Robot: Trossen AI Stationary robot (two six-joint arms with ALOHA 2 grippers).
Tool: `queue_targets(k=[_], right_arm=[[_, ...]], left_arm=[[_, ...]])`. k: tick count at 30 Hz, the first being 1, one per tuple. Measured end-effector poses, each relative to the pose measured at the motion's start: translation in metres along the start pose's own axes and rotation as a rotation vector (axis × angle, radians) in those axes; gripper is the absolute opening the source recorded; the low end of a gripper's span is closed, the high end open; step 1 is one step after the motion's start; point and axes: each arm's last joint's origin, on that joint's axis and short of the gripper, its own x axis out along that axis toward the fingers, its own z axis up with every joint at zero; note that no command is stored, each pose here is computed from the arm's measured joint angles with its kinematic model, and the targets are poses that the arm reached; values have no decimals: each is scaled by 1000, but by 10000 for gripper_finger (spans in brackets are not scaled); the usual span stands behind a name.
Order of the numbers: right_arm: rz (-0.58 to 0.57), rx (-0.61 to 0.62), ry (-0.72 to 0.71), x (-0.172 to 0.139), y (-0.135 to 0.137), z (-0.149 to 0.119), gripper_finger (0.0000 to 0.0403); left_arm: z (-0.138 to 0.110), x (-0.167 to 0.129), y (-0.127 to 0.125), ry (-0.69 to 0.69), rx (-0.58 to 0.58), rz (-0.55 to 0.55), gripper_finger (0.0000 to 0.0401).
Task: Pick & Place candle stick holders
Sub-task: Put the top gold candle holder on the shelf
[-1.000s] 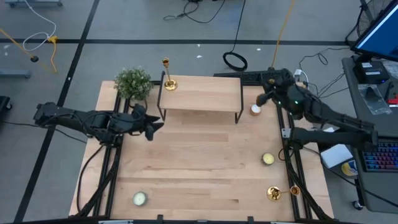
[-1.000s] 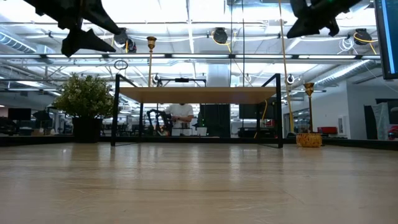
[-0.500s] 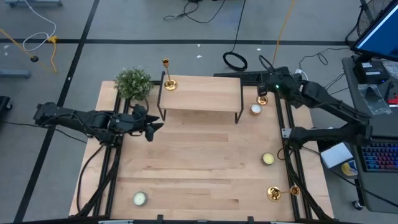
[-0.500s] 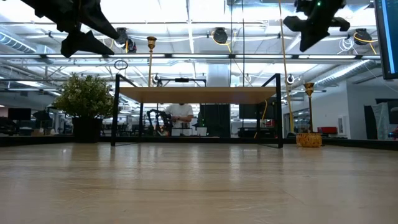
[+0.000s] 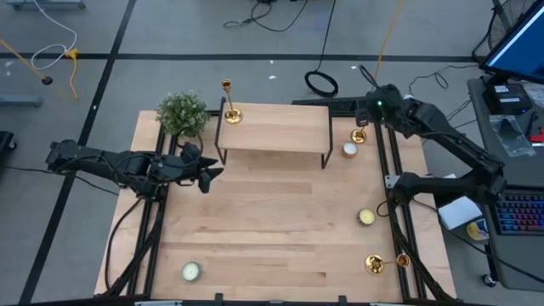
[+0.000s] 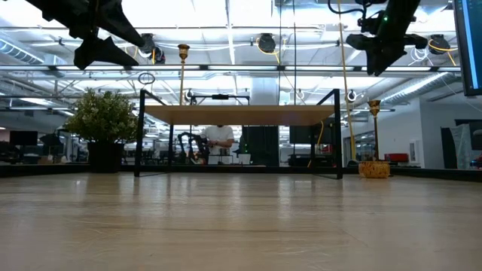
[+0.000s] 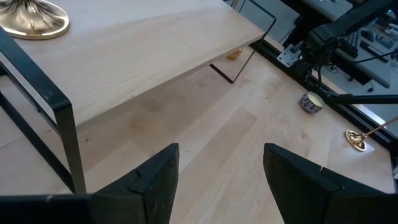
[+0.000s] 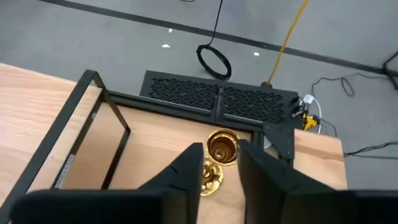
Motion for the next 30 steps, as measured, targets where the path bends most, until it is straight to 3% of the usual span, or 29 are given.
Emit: queue_targets(k=[7, 13, 30], right_arm=[[6, 59, 28, 5, -8, 3, 167], [6, 85, 66, 14, -11, 6, 200], [-70, 100, 173, 49, -11, 11, 202]], left_arm=[[0, 0, 0, 0, 4, 0, 232], [0, 0, 0, -1, 7, -1, 232], [0, 0, 0, 1, 7, -2, 232]])
